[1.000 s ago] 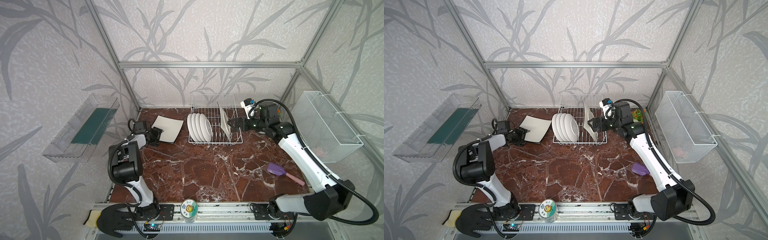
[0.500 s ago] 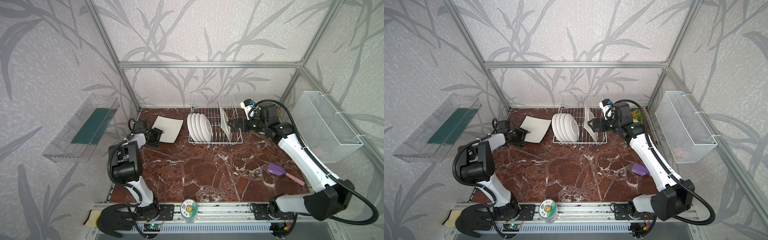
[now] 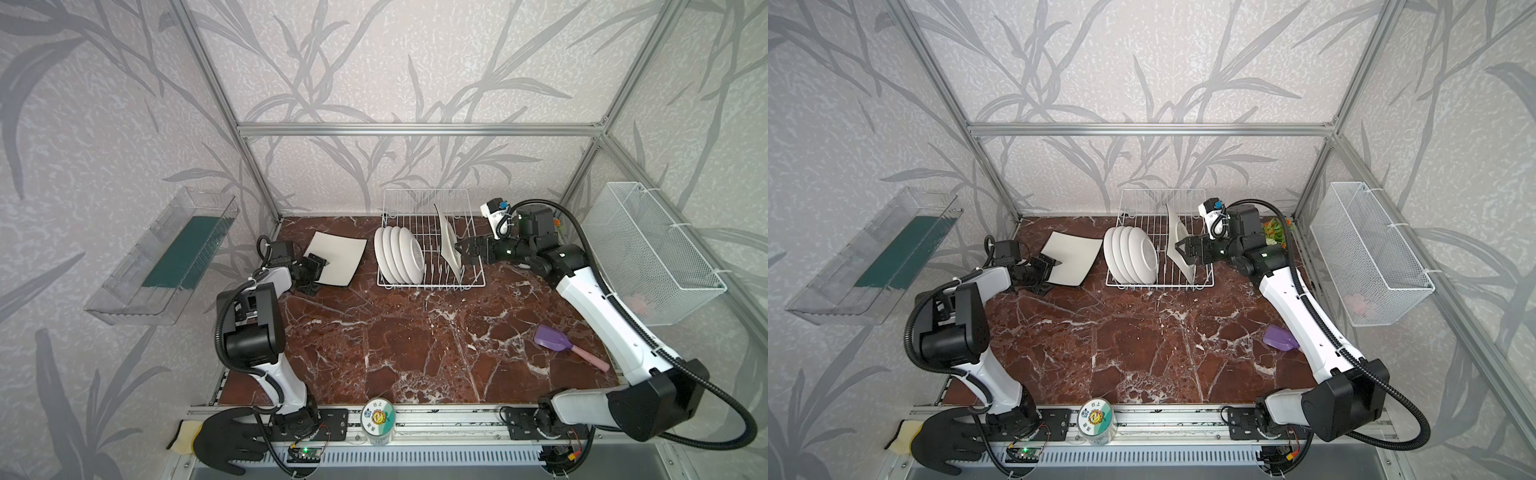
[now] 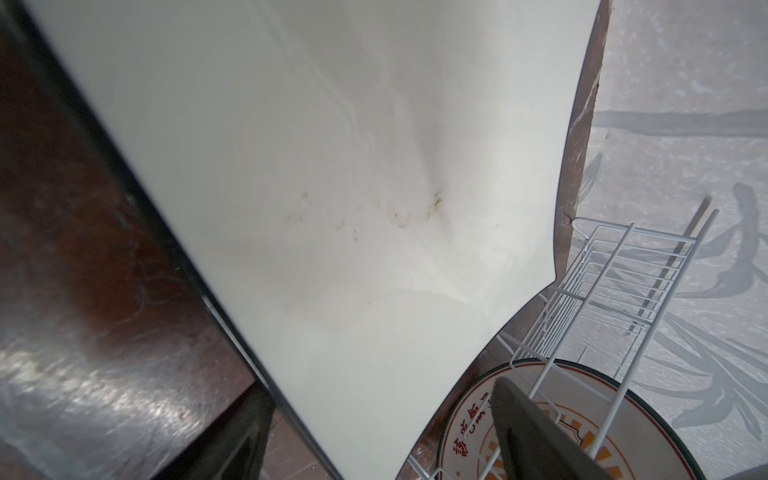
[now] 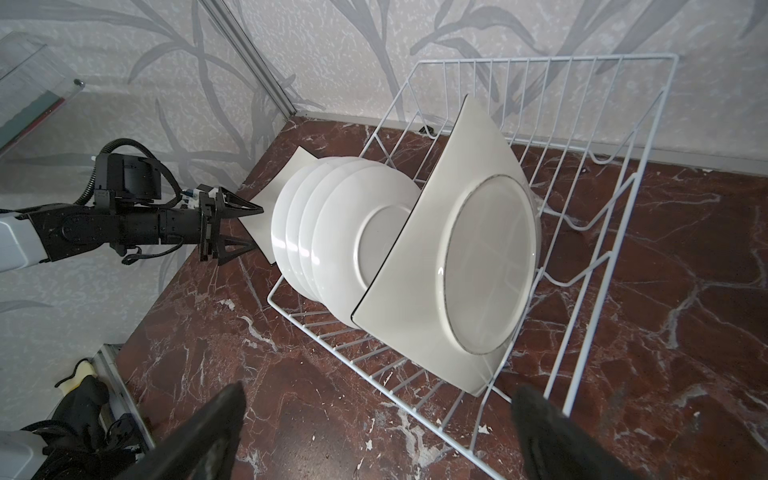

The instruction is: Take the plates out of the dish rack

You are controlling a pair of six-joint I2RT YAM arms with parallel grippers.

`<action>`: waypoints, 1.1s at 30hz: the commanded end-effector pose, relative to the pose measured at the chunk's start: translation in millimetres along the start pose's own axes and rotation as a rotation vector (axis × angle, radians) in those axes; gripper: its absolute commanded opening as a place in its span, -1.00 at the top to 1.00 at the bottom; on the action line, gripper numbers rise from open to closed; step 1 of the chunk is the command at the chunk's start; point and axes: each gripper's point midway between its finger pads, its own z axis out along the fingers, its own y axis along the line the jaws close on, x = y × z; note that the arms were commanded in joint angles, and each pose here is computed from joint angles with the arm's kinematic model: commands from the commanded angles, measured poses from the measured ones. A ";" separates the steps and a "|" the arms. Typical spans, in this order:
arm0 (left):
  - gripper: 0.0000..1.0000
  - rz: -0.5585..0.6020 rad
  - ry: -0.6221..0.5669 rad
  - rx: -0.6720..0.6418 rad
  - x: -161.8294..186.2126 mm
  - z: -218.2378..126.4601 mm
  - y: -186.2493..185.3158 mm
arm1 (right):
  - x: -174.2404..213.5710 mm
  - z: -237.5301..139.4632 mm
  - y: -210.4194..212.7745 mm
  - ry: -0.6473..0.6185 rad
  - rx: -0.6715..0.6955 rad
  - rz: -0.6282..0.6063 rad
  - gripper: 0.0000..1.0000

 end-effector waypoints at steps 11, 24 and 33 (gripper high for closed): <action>-0.74 0.084 -0.076 0.044 1.8 -47.0 -28.5 | -2.2 -2.1 4.3 -0.005 -0.010 -0.011 -0.98; -0.77 0.592 -0.106 0.260 61.2 -117.1 -177.4 | 2.1 -11.7 -3.2 -0.015 0.050 -0.022 -0.98; -0.76 0.926 -0.014 0.330 143.6 -123.5 -240.5 | 11.9 -30.0 -19.9 -0.026 0.164 -0.031 -0.98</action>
